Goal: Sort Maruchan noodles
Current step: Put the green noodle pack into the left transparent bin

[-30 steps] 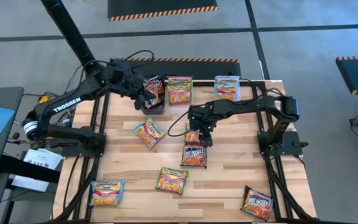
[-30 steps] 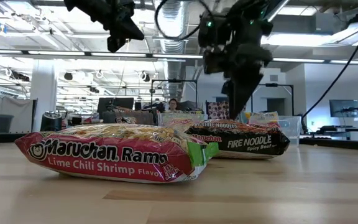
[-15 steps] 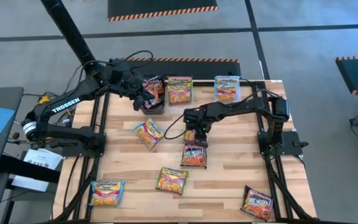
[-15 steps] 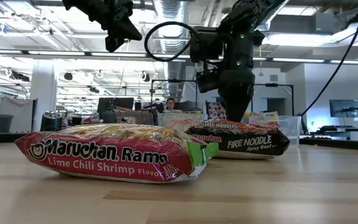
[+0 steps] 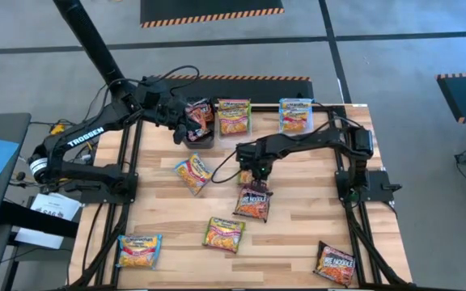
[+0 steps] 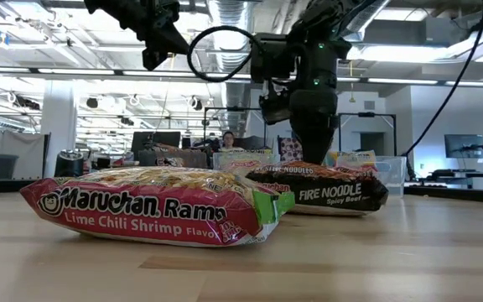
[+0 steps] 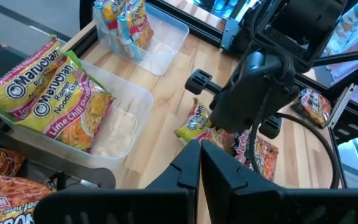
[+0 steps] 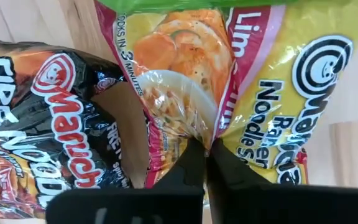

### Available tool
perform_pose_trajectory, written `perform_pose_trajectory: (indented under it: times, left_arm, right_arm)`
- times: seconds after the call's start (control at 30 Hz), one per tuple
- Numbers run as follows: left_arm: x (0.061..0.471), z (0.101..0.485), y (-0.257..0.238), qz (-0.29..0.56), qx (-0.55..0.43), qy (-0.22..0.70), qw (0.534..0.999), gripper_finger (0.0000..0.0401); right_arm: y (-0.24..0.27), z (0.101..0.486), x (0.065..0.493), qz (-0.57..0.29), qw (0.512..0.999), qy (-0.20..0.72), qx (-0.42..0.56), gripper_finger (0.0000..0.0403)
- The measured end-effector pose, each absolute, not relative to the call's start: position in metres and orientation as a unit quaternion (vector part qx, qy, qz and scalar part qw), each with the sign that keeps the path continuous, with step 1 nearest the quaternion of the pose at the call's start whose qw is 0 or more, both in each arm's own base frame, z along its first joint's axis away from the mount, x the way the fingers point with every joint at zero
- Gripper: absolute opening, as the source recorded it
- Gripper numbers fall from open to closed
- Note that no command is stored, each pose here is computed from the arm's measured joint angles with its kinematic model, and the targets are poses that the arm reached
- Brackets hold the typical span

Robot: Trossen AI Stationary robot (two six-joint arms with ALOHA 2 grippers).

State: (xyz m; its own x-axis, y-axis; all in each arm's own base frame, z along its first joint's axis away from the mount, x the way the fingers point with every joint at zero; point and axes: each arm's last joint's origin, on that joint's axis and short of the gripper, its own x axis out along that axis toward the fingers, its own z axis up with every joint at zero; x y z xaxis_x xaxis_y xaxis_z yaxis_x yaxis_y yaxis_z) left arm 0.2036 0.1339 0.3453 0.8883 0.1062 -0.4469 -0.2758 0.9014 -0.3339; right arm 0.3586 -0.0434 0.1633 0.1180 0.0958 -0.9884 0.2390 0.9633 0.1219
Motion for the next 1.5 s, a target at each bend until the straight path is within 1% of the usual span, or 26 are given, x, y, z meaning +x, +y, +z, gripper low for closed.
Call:
perform_pose_trajectory:
  times: [0.27, 0.5, 0.73, 0.9, 1.17, 1.33, 1.5]
  left_arm:
    - [0.204, 0.345, 0.134, 0.098, -0.189, 0.216, 0.953, 0.0000]
    - [0.202, 0.342, 0.134, 0.117, -0.182, 0.236, 0.947, 0.0000]
    - [0.201, 0.341, 0.134, 0.129, -0.182, 0.240, 0.945, 0.0000]
    - [0.202, 0.342, 0.135, 0.132, -0.187, 0.231, 0.946, 0.0000]
    - [0.205, 0.348, 0.137, 0.136, -0.191, 0.197, 0.952, 0.0000]
    - [0.206, 0.352, 0.138, 0.139, -0.189, 0.175, 0.956, 0.0000]
    - [0.206, 0.353, 0.139, 0.151, -0.187, 0.173, 0.955, 0.0000]
  right_arm:
    - [-0.045, 0.198, 0.363, -0.054, 0.708, 0.696, 0.108, 0.0004]
    - [-0.045, 0.229, 0.365, -0.049, 0.702, 0.703, 0.098, 0.0004]
    - [-0.052, 0.272, 0.377, -0.065, 0.748, 0.660, 0.032, 0.0004]
    - [-0.072, 0.294, 0.386, -0.094, 0.787, 0.609, -0.033, 0.0004]
    - [-0.119, 0.302, 0.396, -0.142, 0.828, 0.534, -0.094, 0.0005]
    - [-0.147, 0.308, 0.398, -0.167, 0.849, 0.488, -0.113, 0.0005]
    - [-0.169, 0.310, 0.392, -0.177, 0.847, 0.483, -0.131, 0.0005]
